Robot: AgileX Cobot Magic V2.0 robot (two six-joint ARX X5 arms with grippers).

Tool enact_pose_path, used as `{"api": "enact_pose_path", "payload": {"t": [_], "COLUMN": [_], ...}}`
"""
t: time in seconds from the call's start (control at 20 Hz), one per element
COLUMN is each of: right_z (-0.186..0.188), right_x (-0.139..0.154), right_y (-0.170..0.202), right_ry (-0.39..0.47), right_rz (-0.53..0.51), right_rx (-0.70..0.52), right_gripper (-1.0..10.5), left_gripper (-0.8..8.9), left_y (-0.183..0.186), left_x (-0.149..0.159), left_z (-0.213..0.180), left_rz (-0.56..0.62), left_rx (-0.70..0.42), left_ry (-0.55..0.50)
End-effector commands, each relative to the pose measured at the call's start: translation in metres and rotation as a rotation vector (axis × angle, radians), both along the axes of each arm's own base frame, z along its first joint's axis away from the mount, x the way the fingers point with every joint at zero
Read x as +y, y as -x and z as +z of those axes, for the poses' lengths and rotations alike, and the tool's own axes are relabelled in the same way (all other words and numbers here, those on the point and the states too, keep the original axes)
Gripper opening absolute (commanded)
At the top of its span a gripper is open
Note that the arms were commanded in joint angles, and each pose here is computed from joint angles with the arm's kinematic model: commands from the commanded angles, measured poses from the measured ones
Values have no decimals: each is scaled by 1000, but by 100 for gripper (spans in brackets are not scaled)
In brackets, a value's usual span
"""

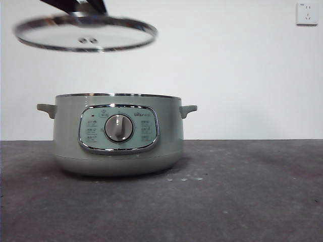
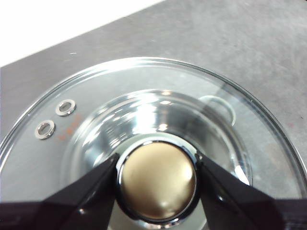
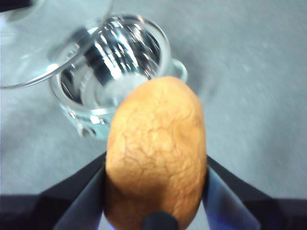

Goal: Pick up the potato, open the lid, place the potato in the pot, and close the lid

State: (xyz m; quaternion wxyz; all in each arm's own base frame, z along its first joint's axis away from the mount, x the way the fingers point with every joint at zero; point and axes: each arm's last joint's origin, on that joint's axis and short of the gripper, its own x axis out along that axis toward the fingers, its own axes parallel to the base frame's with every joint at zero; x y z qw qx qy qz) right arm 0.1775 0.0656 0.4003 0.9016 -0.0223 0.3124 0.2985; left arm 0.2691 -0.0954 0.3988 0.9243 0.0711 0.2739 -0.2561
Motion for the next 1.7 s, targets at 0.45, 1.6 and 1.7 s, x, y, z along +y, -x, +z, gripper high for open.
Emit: {"api": "enact_pose_path", "payload": {"t": [0.45, 1.6, 1.7], "right_z": [-23, -137, -156], "right_x": [40, 242, 248], "right_y": [-69, -212, -216], "right_ry": [-99, 207, 246], "right_rz": [124, 328, 325], "right_rx": [-35, 136, 158], "right_gripper": [-16, -17, -17], "left_gripper": [-8, -8, -8], "left_y": [96, 233, 233], "left_x": [66, 85, 85], "left_z": [47, -32, -32], "left_rz": [186, 232, 231], "left_rx": [-95, -64, -64], "left_ry": [23, 85, 85]}}
